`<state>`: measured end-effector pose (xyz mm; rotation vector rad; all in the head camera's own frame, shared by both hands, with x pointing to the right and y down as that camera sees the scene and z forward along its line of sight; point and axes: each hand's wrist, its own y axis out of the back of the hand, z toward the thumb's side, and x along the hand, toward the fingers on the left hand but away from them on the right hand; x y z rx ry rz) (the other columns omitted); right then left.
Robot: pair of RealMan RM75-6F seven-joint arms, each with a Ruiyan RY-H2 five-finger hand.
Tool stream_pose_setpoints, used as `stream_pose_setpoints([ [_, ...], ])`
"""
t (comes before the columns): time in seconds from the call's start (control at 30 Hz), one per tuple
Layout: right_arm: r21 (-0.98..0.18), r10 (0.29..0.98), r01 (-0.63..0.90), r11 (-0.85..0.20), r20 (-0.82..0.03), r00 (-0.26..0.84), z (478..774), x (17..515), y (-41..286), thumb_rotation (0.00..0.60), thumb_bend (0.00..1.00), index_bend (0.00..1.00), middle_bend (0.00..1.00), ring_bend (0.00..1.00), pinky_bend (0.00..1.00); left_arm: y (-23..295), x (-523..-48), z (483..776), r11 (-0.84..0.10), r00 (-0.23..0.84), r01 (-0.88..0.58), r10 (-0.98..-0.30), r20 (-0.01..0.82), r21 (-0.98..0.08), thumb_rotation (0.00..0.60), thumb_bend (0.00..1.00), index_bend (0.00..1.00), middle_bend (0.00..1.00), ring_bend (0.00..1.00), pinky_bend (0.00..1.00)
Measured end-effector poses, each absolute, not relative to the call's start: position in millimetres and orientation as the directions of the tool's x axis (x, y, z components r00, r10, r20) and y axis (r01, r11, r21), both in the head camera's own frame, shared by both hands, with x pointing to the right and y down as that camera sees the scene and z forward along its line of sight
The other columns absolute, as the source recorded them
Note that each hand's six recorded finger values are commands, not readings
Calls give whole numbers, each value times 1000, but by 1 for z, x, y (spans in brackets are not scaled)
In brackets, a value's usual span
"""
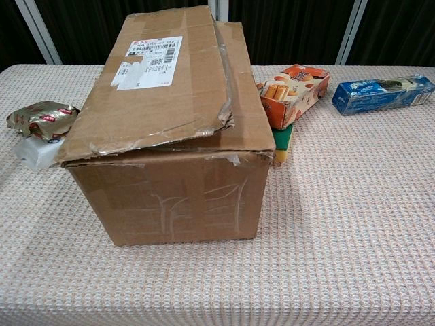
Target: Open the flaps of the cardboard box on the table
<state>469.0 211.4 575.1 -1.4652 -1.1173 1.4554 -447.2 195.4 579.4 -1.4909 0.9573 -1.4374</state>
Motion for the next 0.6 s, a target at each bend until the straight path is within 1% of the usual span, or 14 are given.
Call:
stream_pose_setpoints([
  [0.37,-943,943,69,-325,-329,-45,575,473,217,600,235,0,0,0,0,196,-443,577,-362,70,6,-930,361,-932,482,57,99,104,96,209],
  [0.6,-935,934,66,-349,-352,-57,581,477,220,600,235,0,0,0,0,183,-432,569,-330,117,-14,-938,327,-944,486,56,99,104,96,209],
])
